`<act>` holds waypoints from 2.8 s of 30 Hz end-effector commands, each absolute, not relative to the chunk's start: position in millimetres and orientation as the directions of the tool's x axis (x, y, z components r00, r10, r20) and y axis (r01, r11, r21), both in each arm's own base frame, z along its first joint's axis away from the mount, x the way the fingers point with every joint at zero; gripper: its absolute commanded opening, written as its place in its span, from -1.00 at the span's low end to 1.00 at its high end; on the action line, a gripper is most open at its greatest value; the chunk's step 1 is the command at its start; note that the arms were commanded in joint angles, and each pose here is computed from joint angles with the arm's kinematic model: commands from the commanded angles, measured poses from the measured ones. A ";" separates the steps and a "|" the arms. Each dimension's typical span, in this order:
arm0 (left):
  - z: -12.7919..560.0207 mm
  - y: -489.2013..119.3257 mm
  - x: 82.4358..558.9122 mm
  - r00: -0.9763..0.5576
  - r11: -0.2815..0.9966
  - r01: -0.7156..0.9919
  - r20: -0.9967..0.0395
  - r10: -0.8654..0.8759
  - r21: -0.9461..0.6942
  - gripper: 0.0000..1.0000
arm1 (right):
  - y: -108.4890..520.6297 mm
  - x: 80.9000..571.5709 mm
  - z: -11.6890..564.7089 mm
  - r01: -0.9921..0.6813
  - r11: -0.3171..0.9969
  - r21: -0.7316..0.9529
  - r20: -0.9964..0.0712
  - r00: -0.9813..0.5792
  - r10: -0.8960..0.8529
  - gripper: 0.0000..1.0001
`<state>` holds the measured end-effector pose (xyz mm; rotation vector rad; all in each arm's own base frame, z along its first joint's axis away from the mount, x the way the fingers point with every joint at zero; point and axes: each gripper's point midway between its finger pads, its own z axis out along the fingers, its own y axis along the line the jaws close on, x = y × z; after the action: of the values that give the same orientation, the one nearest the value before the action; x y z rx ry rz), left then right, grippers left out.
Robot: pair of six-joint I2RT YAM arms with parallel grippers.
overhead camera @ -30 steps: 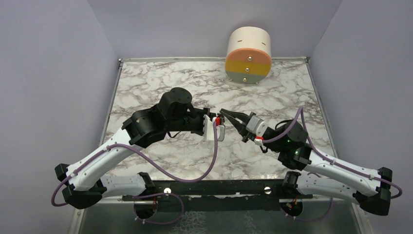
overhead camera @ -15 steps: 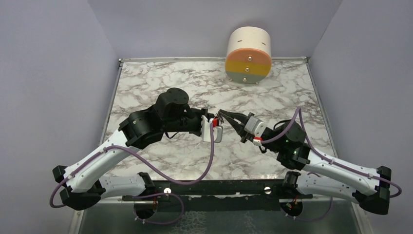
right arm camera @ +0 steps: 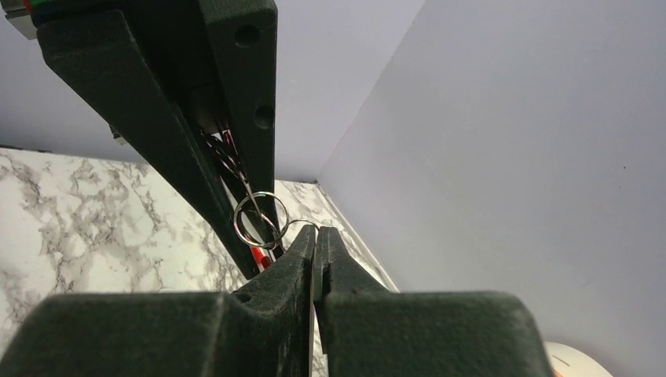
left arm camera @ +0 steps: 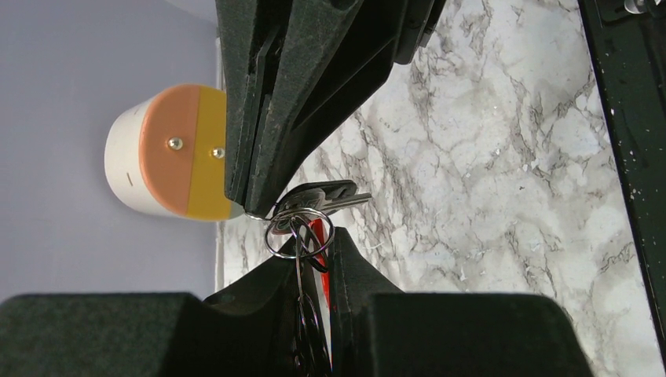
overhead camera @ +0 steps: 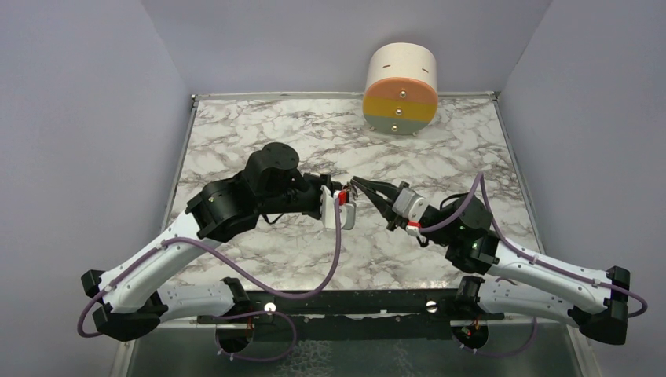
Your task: Remove the keys from the keyring
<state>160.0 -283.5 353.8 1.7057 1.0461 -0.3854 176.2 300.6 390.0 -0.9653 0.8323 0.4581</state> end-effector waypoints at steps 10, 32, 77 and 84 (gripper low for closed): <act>394.3 -265.0 152.6 0.608 0.045 0.740 -0.696 0.382 0.671 -1.00 | 282.2 202.5 378.9 -0.593 0.609 -0.527 -0.803 0.582 -0.129 -0.97; 419.6 -251.8 163.9 0.608 0.217 0.688 -0.712 0.351 0.693 -1.00 | 268.1 198.2 394.2 -0.604 0.652 -0.459 -0.831 0.552 -0.074 -0.76; 399.6 -275.3 162.1 0.604 0.138 0.730 -0.726 0.329 0.669 -1.00 | 310.2 161.4 398.0 -0.743 0.492 -0.453 -0.789 0.592 0.167 -0.13; 399.7 -275.6 159.1 0.607 0.125 0.734 -0.727 0.320 0.668 -1.00 | 306.2 166.9 403.7 -0.709 0.536 -0.457 -0.766 0.620 0.167 -0.12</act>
<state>166.4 -271.4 391.3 1.4792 0.9895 -0.3403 160.2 312.3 397.2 -0.9039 0.7481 0.6268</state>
